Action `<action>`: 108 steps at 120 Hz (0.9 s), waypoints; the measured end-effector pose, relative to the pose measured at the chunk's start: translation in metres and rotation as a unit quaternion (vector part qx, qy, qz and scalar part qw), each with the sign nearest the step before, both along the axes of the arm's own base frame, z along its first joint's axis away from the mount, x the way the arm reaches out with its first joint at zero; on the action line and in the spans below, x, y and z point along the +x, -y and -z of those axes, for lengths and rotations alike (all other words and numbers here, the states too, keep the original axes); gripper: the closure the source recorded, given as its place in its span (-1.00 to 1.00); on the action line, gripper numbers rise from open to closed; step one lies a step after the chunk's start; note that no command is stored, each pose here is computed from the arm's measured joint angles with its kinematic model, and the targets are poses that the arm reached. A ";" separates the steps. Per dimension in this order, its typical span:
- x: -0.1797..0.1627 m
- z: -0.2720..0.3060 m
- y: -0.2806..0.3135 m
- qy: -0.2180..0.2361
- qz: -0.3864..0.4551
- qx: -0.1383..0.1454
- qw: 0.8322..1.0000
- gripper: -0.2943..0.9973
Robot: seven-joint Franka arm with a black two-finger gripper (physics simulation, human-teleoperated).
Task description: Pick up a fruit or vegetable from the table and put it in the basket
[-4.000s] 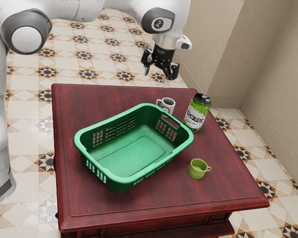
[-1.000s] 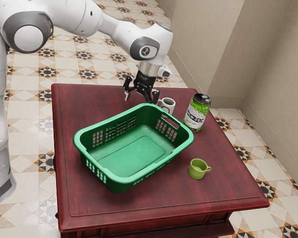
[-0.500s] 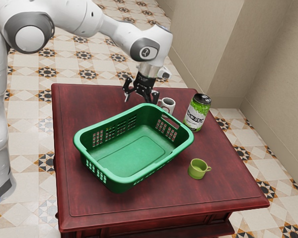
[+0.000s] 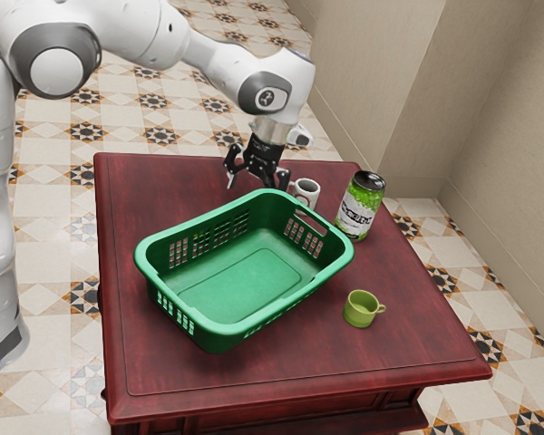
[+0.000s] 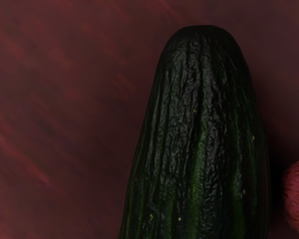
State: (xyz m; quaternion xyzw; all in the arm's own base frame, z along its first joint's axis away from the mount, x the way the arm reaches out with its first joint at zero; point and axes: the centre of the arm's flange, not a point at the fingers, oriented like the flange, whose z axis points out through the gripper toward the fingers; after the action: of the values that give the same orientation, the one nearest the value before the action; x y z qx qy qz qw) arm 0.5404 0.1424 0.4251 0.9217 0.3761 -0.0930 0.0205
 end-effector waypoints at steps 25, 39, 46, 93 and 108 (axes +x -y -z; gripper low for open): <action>0.001 0.003 0.000 -0.002 0.000 -0.002 1.000 -0.54; 0.001 0.004 0.000 -0.002 -0.001 -0.003 1.000 -0.54; 0.001 0.004 0.000 -0.003 -0.002 -0.004 1.000 -0.54; -0.001 0.008 0.001 -0.005 -0.008 -0.011 1.000 -0.20; -0.003 0.011 -0.001 -0.008 -0.012 -0.015 1.000 0.07</action>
State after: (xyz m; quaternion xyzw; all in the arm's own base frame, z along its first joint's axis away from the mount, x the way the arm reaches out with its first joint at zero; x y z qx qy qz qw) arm 0.5376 0.1434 0.4142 0.9158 0.3863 -0.1053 0.0325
